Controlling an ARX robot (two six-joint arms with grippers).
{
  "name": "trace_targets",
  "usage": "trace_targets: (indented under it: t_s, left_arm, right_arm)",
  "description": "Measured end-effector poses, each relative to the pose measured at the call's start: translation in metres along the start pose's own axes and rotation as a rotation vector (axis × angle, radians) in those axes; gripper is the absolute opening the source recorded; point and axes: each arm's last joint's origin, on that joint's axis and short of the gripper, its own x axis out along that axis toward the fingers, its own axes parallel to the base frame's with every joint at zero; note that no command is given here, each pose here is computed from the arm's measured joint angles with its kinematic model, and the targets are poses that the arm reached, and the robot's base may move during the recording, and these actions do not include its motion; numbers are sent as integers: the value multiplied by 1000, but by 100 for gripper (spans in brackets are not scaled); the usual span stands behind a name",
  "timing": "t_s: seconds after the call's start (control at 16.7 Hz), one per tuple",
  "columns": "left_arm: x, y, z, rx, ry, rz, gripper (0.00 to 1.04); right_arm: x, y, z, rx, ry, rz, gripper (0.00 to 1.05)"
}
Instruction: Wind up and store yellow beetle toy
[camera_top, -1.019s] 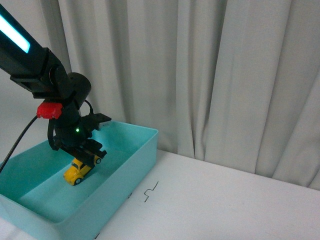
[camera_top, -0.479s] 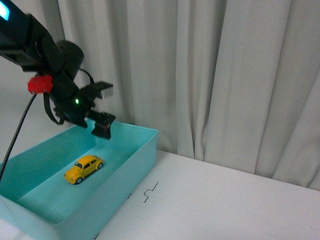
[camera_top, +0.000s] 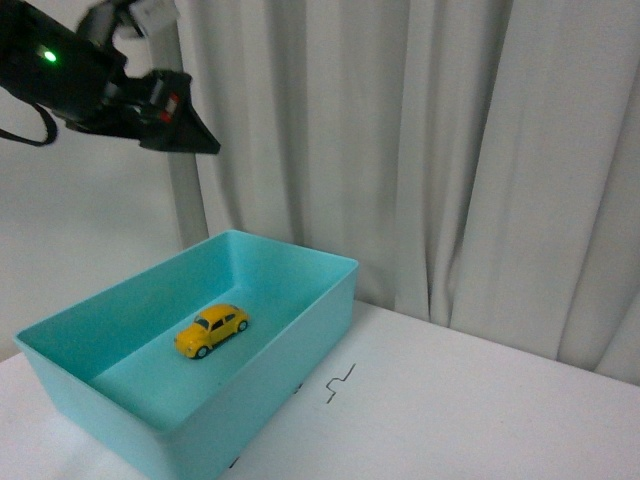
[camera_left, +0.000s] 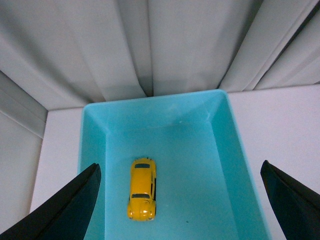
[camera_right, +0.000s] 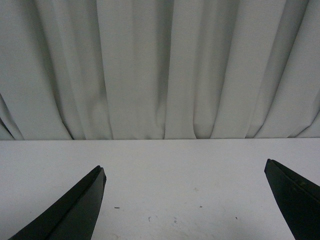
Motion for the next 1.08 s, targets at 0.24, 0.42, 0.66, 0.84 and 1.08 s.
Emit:
trace_targets:
  t_s: [0.24, 0.42, 0.66, 0.84, 1.08]
  left_arm:
    - [-89, -17, -10, 40, -193, 39, 96]
    - [-115, -74, -56, 12, -547, 93, 60]
    - [-97, -111, -105, -73, -538, 71, 18]
    - [-91, -127, -123, -80, -554, 66, 2]
    - [-82, -142, -146, -84, -544, 70, 2]
  right_arm:
    - [0, 0, 0, 0, 0, 0, 98]
    - [0, 0, 0, 0, 0, 0, 98]
    - [0, 0, 0, 0, 0, 2, 98]
    - [0, 0, 0, 0, 0, 0, 98]
    - [0, 0, 0, 0, 0, 0, 98]
